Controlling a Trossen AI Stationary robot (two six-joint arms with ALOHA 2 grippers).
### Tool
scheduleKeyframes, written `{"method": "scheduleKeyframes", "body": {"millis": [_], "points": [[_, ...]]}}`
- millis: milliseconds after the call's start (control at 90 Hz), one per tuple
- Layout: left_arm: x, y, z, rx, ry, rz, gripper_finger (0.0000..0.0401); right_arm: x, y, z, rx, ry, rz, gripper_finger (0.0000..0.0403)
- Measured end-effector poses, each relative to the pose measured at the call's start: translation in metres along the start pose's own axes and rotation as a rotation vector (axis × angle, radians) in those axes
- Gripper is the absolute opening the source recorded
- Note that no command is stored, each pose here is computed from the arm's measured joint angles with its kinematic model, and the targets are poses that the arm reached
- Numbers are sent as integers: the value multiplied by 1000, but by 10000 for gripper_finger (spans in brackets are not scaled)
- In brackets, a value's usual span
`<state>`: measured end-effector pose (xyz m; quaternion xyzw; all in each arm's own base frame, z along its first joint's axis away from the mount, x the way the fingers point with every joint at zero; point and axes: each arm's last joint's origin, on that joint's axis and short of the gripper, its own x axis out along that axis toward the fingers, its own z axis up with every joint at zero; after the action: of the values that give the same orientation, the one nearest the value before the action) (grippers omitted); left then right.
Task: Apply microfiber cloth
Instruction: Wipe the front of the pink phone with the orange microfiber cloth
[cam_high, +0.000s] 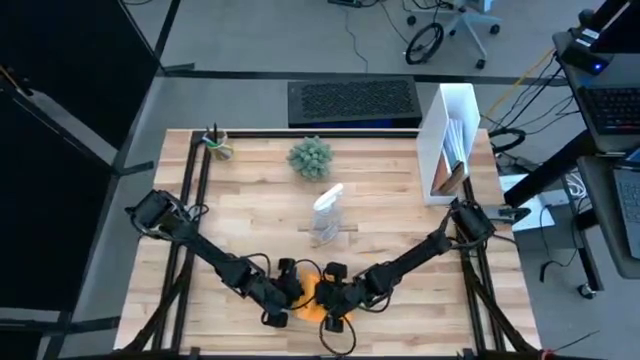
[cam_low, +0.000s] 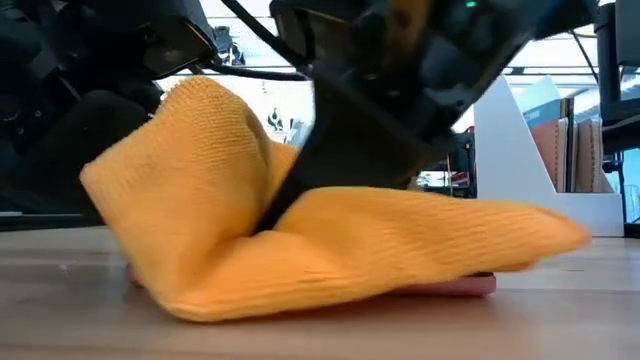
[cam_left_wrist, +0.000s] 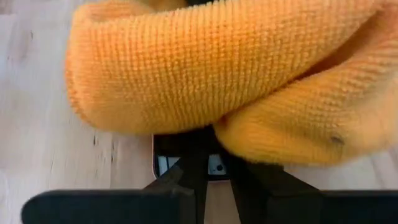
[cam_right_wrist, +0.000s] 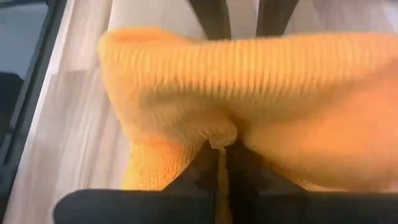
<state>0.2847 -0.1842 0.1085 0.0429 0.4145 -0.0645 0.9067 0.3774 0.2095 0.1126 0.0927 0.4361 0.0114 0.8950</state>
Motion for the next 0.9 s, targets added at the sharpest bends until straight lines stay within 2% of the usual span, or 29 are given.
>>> {"method": "scheduleKeyframes", "body": {"millis": [256,422,489,567,667,900], "points": [[5,0,-4,3,9,9,46,-26,8,-16,7,158,-57,0],[5,-1,-3,0,0,-1,46,-50,8,-12,3,180,-52,0],[5,-1,-3,0,0,-4,46,-57,8,-3,-4,124,-34,0],[5,-1,-3,4,0,-5,46,-63,8,15,-14,-15,-34,0],[5,-1,-3,6,0,-6,46,-57,1,34,-38,-142,-22,0],[5,-1,-3,6,-1,-6,46,-19,-25,37,-44,-131,-22,0]]}}
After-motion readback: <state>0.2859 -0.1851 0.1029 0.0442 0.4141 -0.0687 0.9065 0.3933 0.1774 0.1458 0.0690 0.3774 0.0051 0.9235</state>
